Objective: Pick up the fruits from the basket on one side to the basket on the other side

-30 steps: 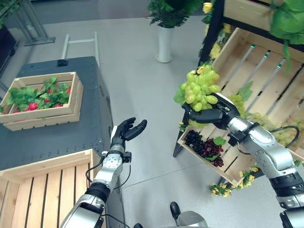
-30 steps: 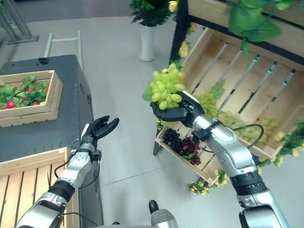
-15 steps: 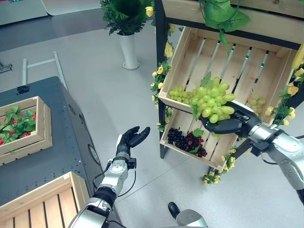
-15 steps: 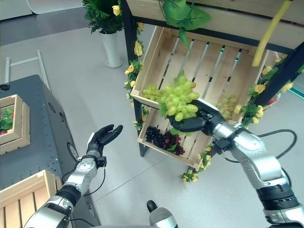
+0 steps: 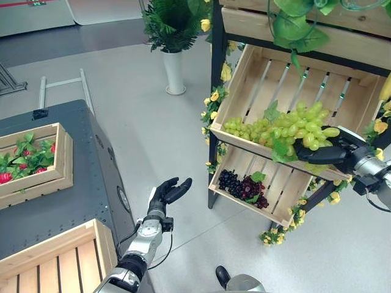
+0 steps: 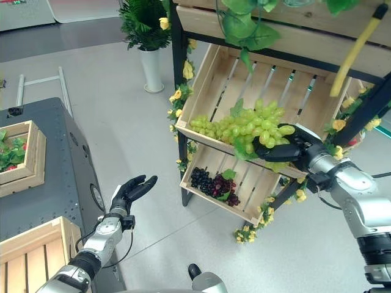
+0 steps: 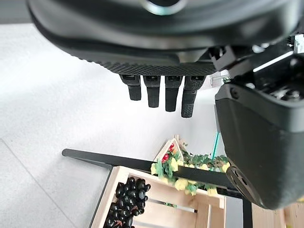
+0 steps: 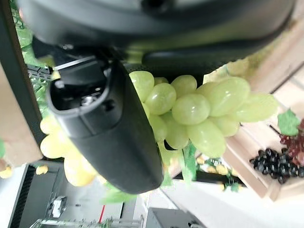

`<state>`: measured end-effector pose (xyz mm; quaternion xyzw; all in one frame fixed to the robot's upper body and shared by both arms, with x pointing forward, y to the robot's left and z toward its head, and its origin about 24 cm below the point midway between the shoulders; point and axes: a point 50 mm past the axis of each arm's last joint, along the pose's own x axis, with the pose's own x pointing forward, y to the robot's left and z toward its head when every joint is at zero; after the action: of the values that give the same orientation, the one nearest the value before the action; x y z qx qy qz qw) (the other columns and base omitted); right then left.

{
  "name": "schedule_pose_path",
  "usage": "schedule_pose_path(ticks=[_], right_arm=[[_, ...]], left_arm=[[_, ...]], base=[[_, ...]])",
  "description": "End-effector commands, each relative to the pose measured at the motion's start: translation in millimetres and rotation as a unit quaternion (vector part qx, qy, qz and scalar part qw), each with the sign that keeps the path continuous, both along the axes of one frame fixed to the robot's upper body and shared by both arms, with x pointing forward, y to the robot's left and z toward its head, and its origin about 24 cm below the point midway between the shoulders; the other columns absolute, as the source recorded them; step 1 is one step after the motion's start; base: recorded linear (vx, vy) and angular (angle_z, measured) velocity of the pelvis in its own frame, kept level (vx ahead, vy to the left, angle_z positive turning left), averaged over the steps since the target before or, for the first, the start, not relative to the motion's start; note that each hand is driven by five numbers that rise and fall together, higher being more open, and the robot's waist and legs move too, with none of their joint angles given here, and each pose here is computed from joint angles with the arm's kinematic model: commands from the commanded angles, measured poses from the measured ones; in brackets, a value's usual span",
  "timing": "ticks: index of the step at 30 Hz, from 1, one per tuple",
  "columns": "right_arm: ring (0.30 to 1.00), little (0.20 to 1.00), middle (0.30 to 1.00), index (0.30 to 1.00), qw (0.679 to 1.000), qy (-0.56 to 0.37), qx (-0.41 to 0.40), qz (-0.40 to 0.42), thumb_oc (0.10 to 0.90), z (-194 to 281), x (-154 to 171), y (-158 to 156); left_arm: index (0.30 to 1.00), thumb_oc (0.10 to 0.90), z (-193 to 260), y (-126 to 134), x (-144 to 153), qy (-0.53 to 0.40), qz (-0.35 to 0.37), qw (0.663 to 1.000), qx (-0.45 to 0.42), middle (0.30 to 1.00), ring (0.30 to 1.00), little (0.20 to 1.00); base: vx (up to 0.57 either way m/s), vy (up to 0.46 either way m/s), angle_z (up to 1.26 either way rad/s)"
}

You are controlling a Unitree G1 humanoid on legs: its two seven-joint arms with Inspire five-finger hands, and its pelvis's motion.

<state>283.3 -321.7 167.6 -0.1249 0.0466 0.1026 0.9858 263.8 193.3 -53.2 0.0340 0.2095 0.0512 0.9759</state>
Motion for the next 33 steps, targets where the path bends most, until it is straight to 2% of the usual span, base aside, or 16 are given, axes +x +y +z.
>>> schedule_pose_path(ticks=[1, 10, 22, 30, 33], right_arm=[[0.3, 0.3, 0.3, 0.3, 0.977, -0.205, 0.018, -0.058, 0.4, 110, 6, -26], [0.3, 0.3, 0.3, 0.3, 0.973, -0.186, -0.003, -0.138, 0.4, 118, 15, -51], [0.3, 0.3, 0.3, 0.3, 0.948, -0.213, 0.08, -0.221, 0.4, 132, 17, -72], [0.3, 0.3, 0.3, 0.3, 0.949, -0.162, 0.044, -0.267, 0.4, 112, 17, -86], [0.3, 0.3, 0.3, 0.3, 0.943, -0.131, 0.003, -0.307, 0.4, 102, 12, -100]], left_arm=[[0.9, 0.8, 35, 0, 22, -0.097, -0.05, 0.994, 0.02, 0.9, 0.9, 0.9], [0.9, 0.8, 32, 3, 20, -0.087, -0.06, 0.994, 0.023, 0.9, 0.9, 0.9], [0.9, 0.8, 29, 6, 18, -0.077, -0.065, 0.995, 0.023, 0.9, 0.9, 0.9], [0.9, 0.8, 27, 4, 18, -0.072, -0.064, 0.995, 0.019, 0.9, 0.9, 0.9], [0.9, 0.8, 26, 3, 18, -0.072, -0.062, 0.995, 0.017, 0.9, 0.9, 0.9]], base=[[-0.04, -0.08, 0.04], [0.02, -0.022, 0.13], [0.03, -0.007, 0.07], [0.0, 0.003, 0.0], [0.0, 0.0, 0.0]])
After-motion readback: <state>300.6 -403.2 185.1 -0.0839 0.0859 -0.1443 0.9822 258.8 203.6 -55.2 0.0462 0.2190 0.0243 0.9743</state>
